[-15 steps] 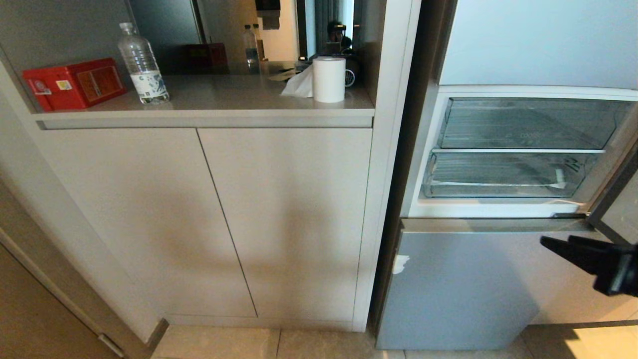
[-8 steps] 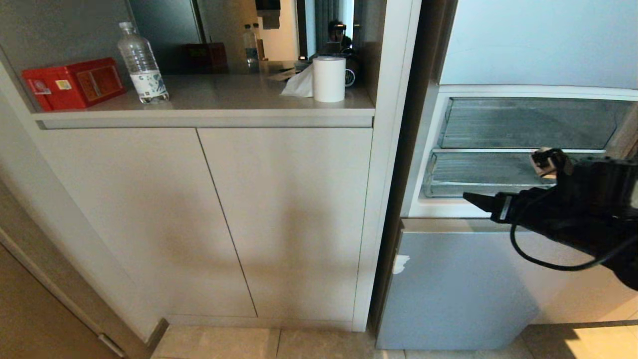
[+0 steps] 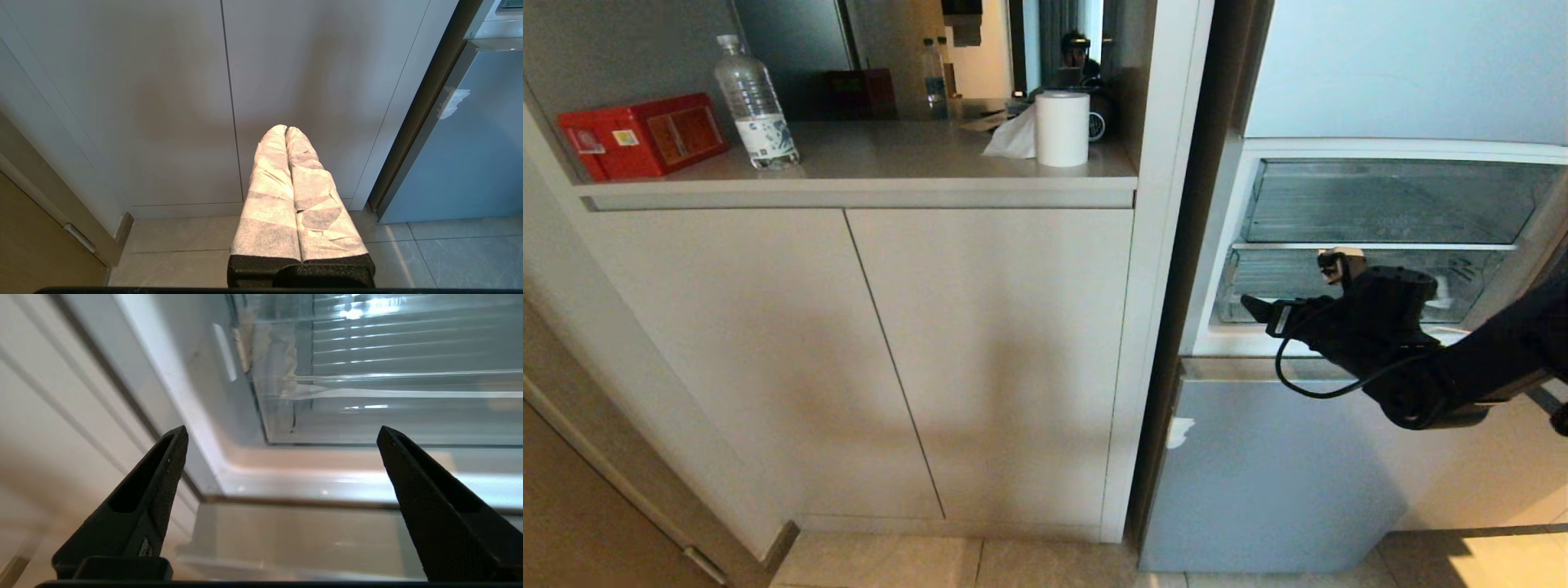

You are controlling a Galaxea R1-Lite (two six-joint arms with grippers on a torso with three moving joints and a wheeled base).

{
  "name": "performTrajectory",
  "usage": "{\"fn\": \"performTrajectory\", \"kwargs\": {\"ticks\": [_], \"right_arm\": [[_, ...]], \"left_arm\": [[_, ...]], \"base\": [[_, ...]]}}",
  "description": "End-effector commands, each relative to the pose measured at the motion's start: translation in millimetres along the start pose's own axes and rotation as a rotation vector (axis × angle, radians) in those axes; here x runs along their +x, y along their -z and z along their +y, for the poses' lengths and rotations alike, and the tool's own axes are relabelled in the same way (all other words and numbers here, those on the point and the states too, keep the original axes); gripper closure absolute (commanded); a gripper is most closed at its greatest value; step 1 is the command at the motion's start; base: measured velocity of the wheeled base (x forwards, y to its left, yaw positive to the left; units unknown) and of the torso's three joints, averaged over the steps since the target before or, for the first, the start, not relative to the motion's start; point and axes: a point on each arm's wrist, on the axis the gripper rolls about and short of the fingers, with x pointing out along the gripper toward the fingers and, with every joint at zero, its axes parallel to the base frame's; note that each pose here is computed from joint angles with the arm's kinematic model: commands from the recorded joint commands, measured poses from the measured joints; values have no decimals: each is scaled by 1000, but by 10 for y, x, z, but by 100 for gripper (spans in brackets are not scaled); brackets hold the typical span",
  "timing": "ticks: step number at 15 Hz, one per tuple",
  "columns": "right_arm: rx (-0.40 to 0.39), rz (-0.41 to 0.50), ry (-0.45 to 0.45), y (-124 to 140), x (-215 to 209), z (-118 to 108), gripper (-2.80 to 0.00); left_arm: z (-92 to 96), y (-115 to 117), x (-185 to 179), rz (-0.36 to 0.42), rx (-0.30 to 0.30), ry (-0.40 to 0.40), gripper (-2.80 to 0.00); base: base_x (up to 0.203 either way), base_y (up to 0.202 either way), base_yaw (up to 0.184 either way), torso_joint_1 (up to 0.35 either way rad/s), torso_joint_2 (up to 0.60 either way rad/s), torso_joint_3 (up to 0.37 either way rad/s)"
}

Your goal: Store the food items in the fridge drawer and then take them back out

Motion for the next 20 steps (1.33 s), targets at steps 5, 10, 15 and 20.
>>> {"fn": "performTrajectory", "kwargs": {"ticks": [5, 10, 15, 20], "right_arm": [[-4, -57, 22, 95, 349, 59, -280], [-11, -107, 45, 47, 476, 116, -280], [-38, -155, 103, 43, 626, 108, -280], [-54, -176, 93, 53, 711, 169, -280]], "left_arm": [[0, 3, 2, 2, 0, 0, 0], [0, 4, 2, 3, 0, 0, 0], [0, 4, 2, 3, 0, 0, 0], [0, 4, 2, 3, 0, 0, 0]], "base": [[0, 0, 0, 0, 0, 0], [0, 0, 0, 0, 0, 0], [0, 0, 0, 0, 0, 0], [0, 0, 0, 0, 0, 0]]}}
